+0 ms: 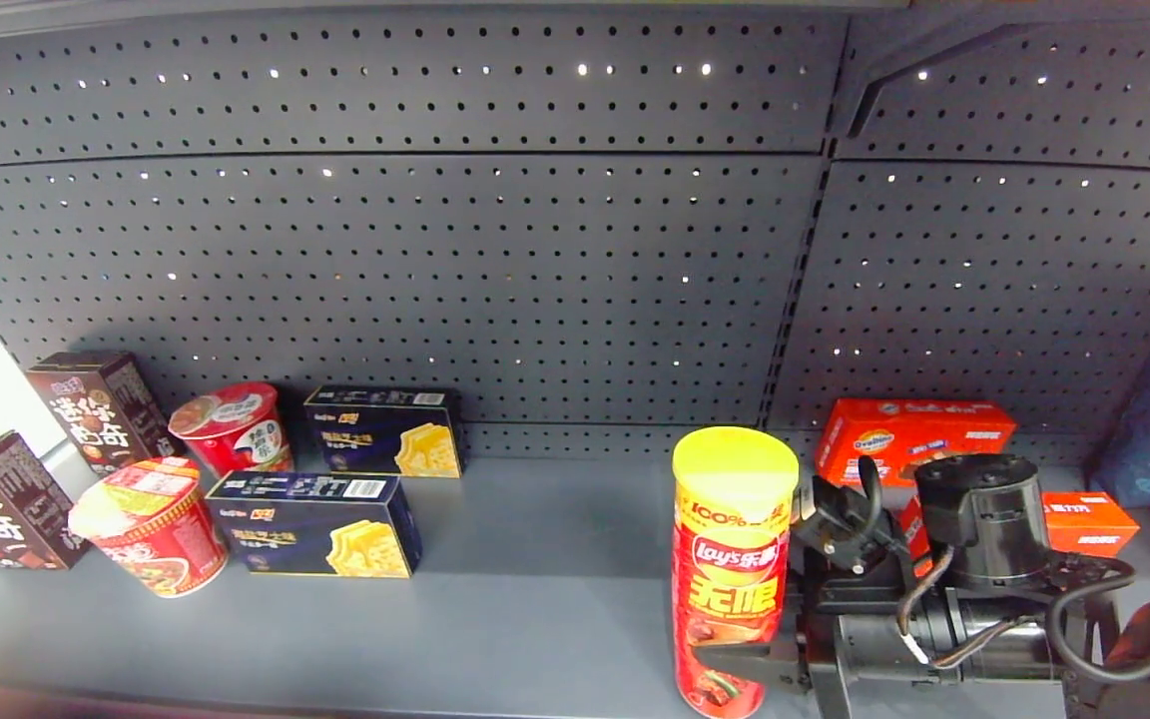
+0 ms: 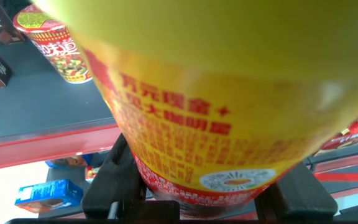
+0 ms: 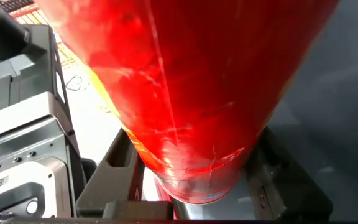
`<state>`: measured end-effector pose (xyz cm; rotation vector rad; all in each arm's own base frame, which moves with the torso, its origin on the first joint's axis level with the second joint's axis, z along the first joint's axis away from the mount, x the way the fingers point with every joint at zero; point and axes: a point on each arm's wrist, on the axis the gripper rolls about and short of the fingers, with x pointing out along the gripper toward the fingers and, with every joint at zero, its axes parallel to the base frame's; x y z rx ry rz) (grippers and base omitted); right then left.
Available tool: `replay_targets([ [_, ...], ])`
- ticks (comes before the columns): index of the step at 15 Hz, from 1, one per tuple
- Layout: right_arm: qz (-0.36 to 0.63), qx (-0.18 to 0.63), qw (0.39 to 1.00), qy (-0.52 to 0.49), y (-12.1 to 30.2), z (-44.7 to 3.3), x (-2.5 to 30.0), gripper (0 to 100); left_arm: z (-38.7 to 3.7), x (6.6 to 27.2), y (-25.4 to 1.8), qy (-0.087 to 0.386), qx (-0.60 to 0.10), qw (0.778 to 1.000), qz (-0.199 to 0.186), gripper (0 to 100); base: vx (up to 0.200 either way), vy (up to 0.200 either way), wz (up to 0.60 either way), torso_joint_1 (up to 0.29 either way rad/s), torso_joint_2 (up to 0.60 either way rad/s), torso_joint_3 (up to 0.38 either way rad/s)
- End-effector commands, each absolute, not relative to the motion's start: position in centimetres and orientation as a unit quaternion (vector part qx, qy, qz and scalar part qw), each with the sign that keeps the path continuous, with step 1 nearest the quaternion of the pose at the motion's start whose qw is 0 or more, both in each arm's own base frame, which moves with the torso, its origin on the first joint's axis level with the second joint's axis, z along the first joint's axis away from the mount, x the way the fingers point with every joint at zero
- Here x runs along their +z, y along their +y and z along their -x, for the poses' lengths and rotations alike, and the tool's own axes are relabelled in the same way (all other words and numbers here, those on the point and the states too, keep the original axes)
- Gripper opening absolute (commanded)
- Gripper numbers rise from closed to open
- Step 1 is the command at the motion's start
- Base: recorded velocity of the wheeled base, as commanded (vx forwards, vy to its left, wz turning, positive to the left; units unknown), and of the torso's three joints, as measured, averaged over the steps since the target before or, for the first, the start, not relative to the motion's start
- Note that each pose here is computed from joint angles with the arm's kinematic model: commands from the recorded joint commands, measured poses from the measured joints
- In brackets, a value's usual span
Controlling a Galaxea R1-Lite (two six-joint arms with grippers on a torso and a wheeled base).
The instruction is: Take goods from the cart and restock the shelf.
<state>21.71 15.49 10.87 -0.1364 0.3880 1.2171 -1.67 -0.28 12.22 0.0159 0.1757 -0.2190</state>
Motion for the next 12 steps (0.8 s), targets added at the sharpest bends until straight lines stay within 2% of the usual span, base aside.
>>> replay_targets([
  [1,0.063,0.568,0.798,0.191,15.7,-22.0,10.2,0,1.6,12.1,-0.3,0.09,-0.109,0.99,-0.008,0,0.0,0.0,0.0,0.0,0.0,0.0],
  [8,0.063,0.568,0.797,0.194,16.6,-23.4,9.4,0,1.7,12.0,-0.3,0.089,-0.109,0.99,-0.008,0,0.0,0.0,0.0,0.0,0.0,0.0],
  [9,0.064,0.568,0.799,0.188,16.7,-23.5,9.4,100,1.7,12.0,-0.3,0.088,-0.109,0.99,-0.008,0,0.0,0.0,0.0,0.0,0.0,0.0],
  [12,0.068,0.56,0.804,0.188,16.5,-23.1,9.4,100,1.7,12.0,-0.3,0.087,-0.109,0.99,-0.008,0,0.0,0.0,0.0,0.0,0.0,0.0],
])
